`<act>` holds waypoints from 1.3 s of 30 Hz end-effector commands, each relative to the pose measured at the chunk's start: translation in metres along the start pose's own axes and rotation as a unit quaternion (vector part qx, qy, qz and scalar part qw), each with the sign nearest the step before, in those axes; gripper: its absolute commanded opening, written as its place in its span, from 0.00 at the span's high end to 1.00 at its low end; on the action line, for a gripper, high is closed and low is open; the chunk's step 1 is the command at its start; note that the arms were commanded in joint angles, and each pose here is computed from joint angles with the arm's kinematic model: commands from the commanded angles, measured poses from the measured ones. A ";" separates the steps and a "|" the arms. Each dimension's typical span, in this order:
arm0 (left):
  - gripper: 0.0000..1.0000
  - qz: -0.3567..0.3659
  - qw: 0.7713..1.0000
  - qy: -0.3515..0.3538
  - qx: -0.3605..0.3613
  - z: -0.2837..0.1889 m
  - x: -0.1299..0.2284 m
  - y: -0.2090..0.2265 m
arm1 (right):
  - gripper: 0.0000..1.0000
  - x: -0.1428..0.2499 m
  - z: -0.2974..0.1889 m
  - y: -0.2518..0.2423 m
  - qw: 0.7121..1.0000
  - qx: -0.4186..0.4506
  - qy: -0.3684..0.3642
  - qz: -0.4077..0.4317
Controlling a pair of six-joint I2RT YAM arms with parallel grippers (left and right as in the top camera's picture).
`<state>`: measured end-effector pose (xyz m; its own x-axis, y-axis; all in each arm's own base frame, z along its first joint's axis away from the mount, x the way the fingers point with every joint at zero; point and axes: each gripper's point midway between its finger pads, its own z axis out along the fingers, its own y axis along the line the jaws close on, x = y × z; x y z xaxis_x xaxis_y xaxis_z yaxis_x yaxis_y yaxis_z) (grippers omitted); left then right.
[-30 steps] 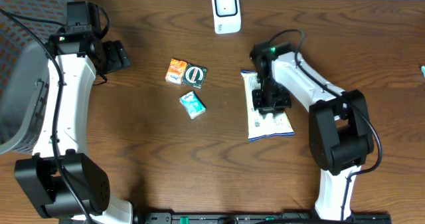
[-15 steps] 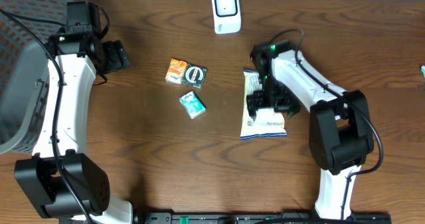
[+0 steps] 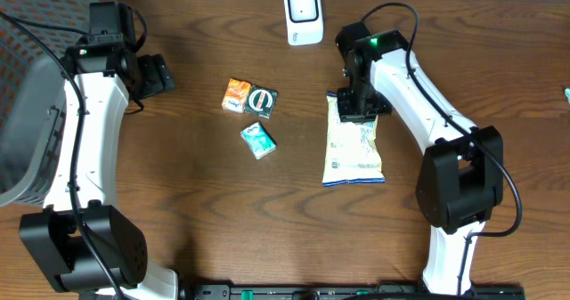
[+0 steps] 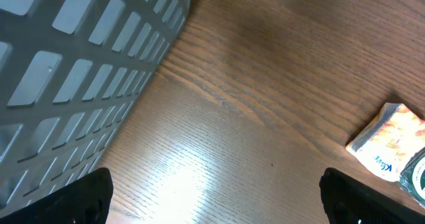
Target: Scan the item barcode
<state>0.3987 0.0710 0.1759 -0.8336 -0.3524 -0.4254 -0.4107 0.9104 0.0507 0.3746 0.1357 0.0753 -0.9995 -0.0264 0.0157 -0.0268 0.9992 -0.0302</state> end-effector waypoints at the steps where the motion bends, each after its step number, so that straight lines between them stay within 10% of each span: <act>1: 0.02 0.005 1.000 0.008 -0.002 0.005 0.003 0.001 | 0.98 0.004 0.012 -0.003 1.000 0.003 0.004 0.018; 9: 0.02 0.005 1.000 0.008 -0.002 0.005 0.003 0.001 | 0.85 0.018 0.057 -0.002 0.999 -0.008 0.018 0.027; 11: 0.02 0.005 1.000 0.008 -0.002 0.005 0.003 0.001 | 0.71 0.023 0.062 -0.006 0.999 0.001 0.024 0.028; 14: 0.02 0.005 1.000 0.008 -0.002 0.005 0.003 0.001 | 0.25 0.022 0.061 -0.016 0.999 0.015 0.024 0.034; 20: 0.02 0.005 1.000 0.008 -0.002 0.005 0.003 0.001 | 0.11 0.015 0.048 -0.025 0.998 0.013 0.024 0.048; 28: 0.02 0.005 1.000 0.008 -0.002 0.005 0.003 0.001 | 0.20 0.004 0.012 -0.026 0.999 0.010 0.015 0.045; 35: 0.03 0.005 1.000 0.008 -0.002 0.005 0.003 0.001 | 0.76 -0.023 0.000 -0.011 0.998 -0.028 -0.034 0.046; 39: 0.03 0.005 1.000 0.008 -0.002 0.005 0.003 0.001 | 0.82 -0.035 -0.002 0.000 0.996 -0.052 -0.057 0.043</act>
<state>0.3988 0.0710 0.1760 -0.8334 -0.3523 -0.4258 -0.4107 0.9104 0.0506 0.4023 0.1277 0.0718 -0.9956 0.0599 -0.0717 0.0576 0.9978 0.0336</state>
